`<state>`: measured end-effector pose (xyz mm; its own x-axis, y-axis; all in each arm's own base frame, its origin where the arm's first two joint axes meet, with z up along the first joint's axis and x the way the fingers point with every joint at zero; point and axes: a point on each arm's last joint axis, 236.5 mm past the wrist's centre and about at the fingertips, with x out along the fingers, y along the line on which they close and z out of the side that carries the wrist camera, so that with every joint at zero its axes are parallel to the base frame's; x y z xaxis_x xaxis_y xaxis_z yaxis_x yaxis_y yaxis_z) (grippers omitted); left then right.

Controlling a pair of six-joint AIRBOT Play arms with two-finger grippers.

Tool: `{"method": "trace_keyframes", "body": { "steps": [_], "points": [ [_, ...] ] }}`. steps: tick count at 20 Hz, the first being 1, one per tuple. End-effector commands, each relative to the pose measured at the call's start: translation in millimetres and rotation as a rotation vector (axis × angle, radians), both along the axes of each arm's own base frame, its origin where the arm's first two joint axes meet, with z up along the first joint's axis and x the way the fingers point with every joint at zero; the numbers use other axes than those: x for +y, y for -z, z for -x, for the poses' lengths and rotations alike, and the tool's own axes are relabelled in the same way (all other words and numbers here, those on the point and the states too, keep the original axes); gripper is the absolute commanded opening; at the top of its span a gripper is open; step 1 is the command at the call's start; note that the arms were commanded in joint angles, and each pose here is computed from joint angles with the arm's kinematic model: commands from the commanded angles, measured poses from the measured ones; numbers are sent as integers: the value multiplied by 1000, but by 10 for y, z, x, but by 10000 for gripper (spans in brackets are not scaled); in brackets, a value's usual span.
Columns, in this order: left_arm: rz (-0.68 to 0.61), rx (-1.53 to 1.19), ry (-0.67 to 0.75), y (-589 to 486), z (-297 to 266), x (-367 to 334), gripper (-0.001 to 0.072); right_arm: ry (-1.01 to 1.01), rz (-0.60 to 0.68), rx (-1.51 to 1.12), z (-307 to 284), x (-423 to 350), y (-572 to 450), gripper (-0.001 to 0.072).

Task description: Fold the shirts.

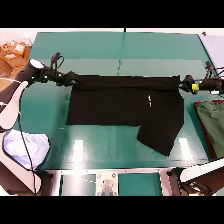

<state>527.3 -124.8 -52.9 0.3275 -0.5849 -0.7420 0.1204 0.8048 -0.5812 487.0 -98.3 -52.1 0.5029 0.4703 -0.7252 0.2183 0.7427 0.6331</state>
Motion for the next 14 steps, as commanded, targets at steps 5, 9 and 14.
{"method": "trace_keyframes", "body": {
  "steps": [5,9,14],
  "points": [
    [-29,39,48,58,133,-148,73,13,18,86,219,-30,204,152],
    [8,215,117,-235,481,0,409,28,9,170,456,-368,-152,294],
    [-39,464,135,-473,986,413,28,87,-4,270,937,-577,-370,24]
  ]
}}
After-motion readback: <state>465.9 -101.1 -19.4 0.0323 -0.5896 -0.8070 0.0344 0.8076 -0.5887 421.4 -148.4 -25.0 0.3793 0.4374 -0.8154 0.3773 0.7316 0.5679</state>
